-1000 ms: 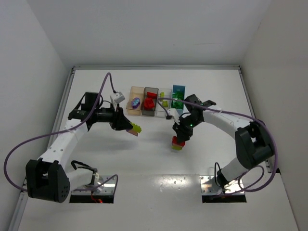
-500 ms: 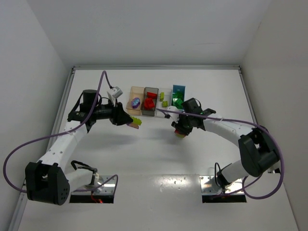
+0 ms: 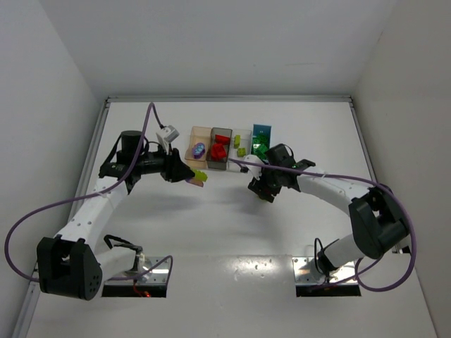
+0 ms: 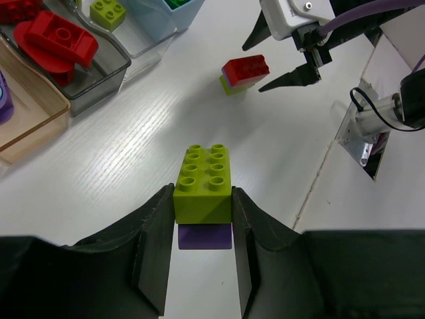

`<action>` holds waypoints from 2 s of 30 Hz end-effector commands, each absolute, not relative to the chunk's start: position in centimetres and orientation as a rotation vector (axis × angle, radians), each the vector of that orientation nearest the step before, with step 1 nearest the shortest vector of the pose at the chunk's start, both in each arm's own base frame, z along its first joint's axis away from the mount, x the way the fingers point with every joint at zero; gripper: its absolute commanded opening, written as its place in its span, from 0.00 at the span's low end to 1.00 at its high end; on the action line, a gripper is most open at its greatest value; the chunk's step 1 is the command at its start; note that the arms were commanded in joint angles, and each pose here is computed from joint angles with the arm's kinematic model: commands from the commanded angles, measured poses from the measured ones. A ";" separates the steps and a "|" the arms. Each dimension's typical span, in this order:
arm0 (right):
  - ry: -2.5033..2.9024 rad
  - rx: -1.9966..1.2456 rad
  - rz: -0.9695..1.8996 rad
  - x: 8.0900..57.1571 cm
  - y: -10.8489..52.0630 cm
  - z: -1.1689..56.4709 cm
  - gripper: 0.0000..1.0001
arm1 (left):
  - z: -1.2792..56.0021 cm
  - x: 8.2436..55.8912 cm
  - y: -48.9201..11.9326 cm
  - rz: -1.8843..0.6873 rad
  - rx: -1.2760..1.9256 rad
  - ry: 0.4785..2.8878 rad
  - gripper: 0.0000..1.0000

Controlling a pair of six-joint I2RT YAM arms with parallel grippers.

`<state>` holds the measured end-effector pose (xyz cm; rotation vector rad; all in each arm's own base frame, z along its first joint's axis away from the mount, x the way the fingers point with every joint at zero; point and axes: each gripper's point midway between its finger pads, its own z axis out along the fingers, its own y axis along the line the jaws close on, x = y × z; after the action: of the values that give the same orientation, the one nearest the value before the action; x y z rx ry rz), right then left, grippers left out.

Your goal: Sort the legos into containers by color

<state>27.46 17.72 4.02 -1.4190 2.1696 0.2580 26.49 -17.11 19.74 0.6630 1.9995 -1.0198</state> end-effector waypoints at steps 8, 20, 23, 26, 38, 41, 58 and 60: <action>1.834 -1.236 0.472 29.2 22.8 13.1 0.67 | 22.9 27.6 -16.5 -1.081 0.588 1.891 0.11; 1.614 -1.093 0.672 30.2 29.5 20.1 0.69 | 27.7 28.5 -16.3 -1.518 0.132 1.802 0.05; 1.590 -1.035 0.468 32.7 28.9 20.8 0.69 | 27.4 30.0 -15.1 -1.508 -0.042 1.822 0.01; 1.554 -0.986 0.293 34.2 27.3 21.4 0.69 | 26.8 31.4 -14.3 -1.486 -0.205 1.861 0.00; 1.033 -1.046 0.205 30.4 30.7 27.2 0.67 | 23.5 34.6 -10.9 -1.314 -0.715 1.974 0.00; 0.922 -1.114 0.195 28.8 32.3 27.4 0.67 | 23.3 34.8 -10.9 -1.327 -0.748 1.978 0.00; 0.743 -1.279 -0.038 27.5 37.8 24.0 0.66 | 24.1 33.7 -11.3 -1.397 -0.795 1.945 0.00; 0.747 -1.262 -0.068 27.9 38.1 24.3 0.66 | 23.7 33.6 -11.3 -1.396 -0.805 1.952 0.00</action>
<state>26.63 37.58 19.75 -1.3877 0.8094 0.0230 33.98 -11.43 22.39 -0.8207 1.9968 -1.3680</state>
